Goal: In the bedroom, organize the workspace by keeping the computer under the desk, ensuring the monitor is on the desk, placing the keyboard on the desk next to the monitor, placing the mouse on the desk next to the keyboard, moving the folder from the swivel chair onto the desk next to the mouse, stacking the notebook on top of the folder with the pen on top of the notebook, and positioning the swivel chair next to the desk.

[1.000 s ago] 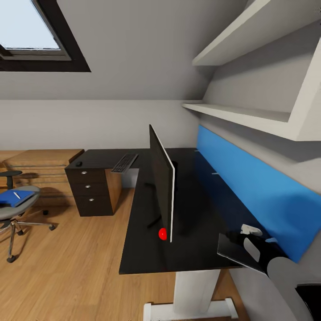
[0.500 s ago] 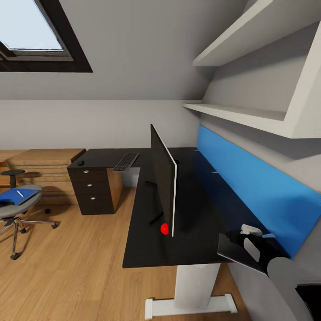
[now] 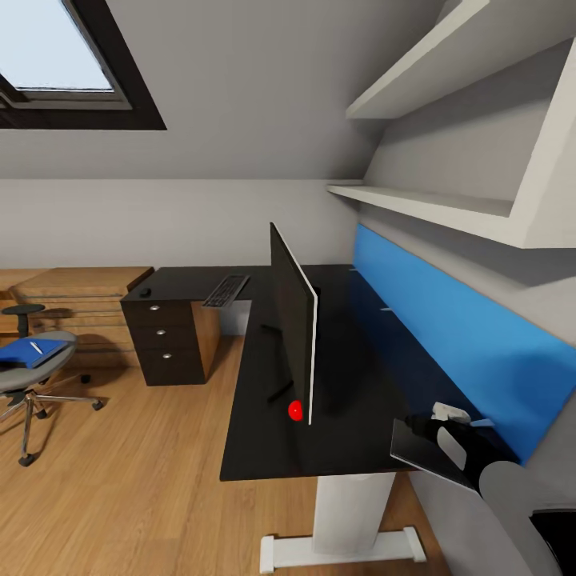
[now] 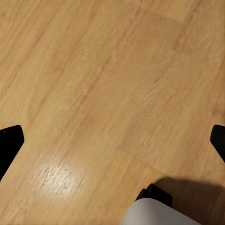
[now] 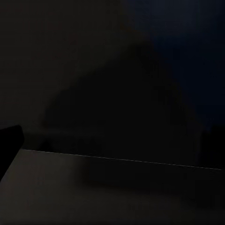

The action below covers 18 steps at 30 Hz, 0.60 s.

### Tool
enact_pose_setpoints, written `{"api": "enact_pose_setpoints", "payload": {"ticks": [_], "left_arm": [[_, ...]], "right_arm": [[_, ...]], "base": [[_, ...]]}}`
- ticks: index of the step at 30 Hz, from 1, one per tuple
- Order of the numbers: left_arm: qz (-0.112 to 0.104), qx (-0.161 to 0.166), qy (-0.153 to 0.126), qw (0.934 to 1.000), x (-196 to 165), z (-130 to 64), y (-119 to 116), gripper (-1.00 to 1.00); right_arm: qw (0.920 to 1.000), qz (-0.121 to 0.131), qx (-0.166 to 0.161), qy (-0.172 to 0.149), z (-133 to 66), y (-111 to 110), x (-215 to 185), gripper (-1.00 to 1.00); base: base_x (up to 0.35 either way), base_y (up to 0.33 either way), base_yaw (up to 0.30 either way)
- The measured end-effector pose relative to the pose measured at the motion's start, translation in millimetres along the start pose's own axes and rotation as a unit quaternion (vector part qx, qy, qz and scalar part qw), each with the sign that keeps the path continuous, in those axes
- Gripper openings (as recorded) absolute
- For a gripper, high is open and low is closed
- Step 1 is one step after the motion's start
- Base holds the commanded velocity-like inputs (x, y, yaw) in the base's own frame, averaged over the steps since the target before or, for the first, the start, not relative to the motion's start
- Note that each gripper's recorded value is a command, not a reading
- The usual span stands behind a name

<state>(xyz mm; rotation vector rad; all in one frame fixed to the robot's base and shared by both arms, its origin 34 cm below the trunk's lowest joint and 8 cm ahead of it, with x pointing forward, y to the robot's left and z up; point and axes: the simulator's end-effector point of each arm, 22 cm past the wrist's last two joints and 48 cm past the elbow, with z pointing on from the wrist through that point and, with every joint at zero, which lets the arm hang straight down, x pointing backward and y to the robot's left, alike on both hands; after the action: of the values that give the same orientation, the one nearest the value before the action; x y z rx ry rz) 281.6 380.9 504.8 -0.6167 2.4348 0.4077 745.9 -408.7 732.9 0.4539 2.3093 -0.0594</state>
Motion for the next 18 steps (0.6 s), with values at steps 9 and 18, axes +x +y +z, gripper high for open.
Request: {"api": "enact_pose_setpoints", "payload": {"ticks": [9,18], "left_arm": [[-0.001,0.001,-0.002,1.0,-1.3,0.2,-0.6,1.0],[-0.003,0.003,-0.006,1.0,-5.4,0.8,-2.6,1.0]], "right_arm": [[1.0,0.0,0.0,0.0,-0.9,-0.2,0.8,1.0],[1.0,0.009,-0.002,-0.001,-5.1,0.1,-2.0,1.0]], "base": [[0.0,0.0,0.0],[0.0,0.0,0.0]]}}
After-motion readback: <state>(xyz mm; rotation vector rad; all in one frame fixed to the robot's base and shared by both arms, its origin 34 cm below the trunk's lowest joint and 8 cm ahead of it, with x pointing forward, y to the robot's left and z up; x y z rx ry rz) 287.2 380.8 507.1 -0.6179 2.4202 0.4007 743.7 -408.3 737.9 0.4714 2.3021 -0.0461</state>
